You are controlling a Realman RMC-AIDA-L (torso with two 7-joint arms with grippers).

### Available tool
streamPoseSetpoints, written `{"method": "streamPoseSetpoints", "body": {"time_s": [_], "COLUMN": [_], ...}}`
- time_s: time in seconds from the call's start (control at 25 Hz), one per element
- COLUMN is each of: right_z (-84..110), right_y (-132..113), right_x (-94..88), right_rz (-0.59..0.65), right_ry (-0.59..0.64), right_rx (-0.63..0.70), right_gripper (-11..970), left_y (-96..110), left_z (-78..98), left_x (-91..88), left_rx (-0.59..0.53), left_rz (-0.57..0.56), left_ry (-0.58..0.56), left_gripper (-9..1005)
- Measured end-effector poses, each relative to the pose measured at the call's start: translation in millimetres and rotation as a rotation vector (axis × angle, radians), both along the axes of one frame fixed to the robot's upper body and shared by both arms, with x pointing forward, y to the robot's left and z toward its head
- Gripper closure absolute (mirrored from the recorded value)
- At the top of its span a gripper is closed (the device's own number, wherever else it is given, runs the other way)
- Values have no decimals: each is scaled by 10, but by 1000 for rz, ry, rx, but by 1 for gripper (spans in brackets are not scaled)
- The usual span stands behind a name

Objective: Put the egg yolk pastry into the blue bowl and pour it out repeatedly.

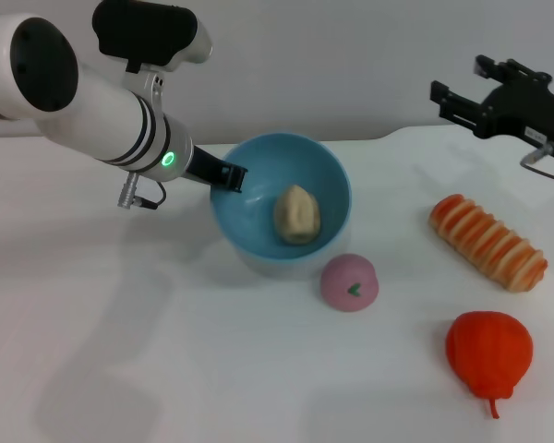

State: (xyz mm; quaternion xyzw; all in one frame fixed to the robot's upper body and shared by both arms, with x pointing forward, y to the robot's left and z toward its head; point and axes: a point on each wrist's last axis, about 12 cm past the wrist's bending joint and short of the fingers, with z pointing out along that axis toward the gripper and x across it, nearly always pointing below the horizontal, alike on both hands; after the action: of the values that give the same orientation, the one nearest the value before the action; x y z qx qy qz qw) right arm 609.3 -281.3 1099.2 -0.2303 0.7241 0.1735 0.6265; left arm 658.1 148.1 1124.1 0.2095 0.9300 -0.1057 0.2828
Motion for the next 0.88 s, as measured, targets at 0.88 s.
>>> {"method": "streamPoseSetpoints", "body": {"time_s": [0.88], "right_z": [-784], "right_y": [-497], "right_x": [-1034], "right_rz": [-339], "right_ry": [-133], "right_rx": [84], "right_gripper": [231], "left_y": [-525], "left_z": [536], "left_x": [136], "left_rx": [-45], "left_rz": [-152], "left_ry": [-402], "left_gripper": [996]}}
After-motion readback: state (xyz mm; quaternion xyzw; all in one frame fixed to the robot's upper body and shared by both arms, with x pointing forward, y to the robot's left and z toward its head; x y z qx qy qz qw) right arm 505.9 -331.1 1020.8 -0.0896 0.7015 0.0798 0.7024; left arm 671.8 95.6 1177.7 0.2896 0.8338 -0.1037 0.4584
